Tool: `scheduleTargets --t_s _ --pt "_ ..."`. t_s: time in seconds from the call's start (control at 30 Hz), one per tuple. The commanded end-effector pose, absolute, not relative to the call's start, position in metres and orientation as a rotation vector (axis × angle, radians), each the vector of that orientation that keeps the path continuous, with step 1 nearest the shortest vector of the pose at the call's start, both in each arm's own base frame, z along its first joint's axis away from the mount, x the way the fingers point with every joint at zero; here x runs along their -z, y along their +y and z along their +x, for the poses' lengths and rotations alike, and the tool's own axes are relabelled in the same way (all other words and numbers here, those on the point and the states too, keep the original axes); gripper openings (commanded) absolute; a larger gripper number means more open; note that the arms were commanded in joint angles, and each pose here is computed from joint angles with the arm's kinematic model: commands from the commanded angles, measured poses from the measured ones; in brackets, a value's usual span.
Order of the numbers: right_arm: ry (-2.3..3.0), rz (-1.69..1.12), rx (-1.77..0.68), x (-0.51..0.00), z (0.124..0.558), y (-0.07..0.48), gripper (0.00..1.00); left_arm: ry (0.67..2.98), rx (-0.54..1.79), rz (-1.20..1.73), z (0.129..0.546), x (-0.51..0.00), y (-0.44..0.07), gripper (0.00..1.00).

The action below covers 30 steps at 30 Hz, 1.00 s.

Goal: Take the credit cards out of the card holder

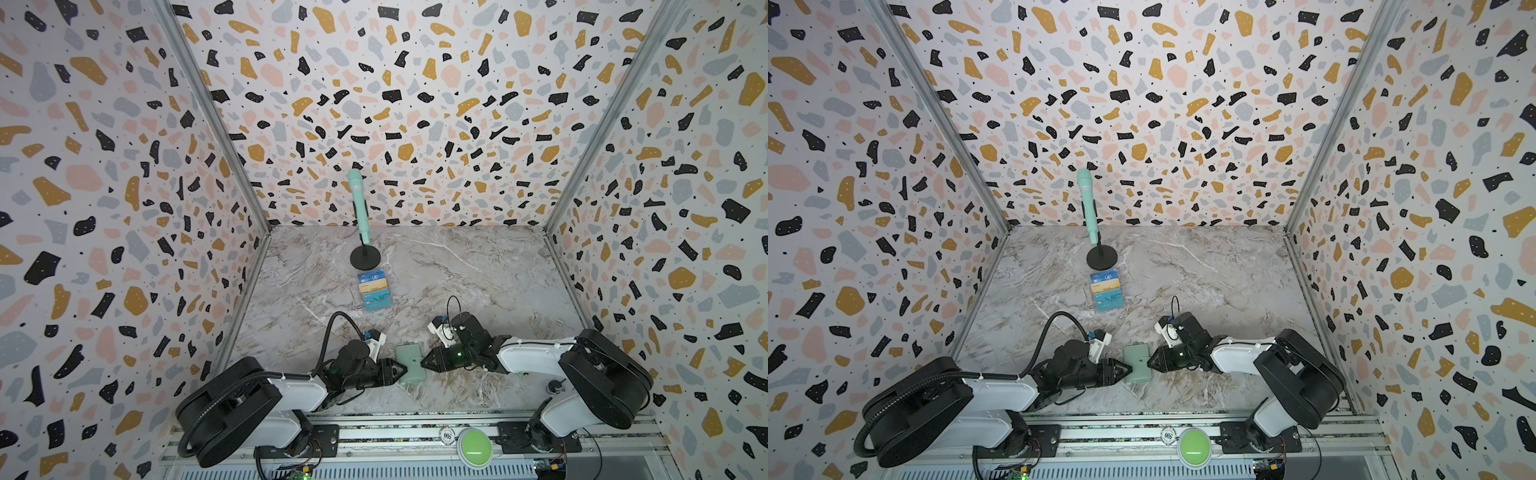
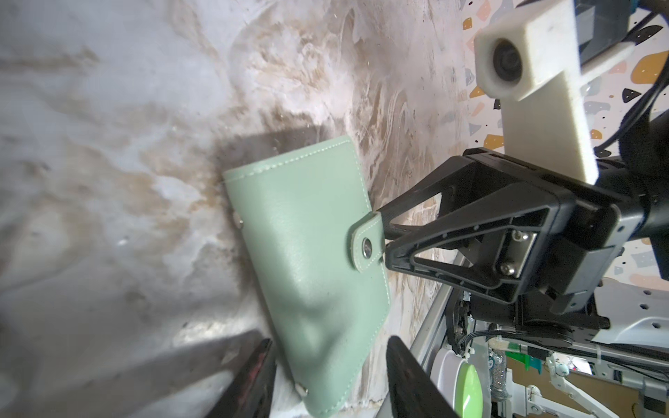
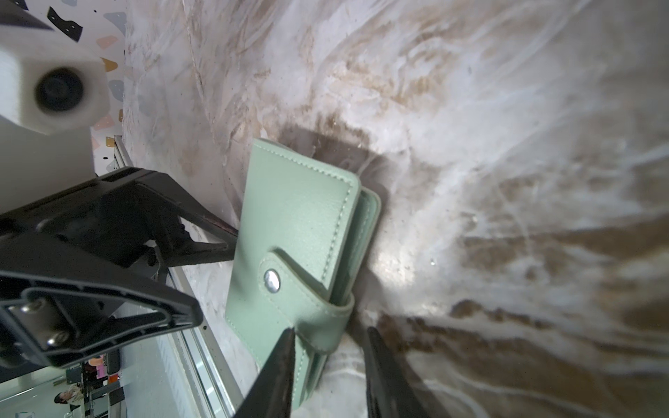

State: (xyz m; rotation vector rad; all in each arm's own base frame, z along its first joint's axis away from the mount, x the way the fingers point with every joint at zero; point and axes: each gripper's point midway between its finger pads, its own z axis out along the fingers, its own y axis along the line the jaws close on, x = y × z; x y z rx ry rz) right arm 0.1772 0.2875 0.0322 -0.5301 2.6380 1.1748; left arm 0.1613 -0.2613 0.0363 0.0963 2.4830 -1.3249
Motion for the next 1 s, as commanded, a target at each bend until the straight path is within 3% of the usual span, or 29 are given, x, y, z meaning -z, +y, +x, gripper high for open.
scheduleTargets --t_s 0.0,0.4,0.97 --pt "2.646 -0.534 -1.178 -0.028 0.174 0.287 0.33 2.437 1.405 0.105 0.162 -0.048 -0.271 0.52" --pt "2.649 -0.539 -1.214 -0.024 0.172 0.291 0.28 2.380 1.484 0.083 0.167 -0.062 -0.280 0.55" --pt "2.504 -0.602 -1.500 -0.053 0.160 0.311 0.27 2.290 1.478 0.097 0.177 -0.084 -0.282 0.57"
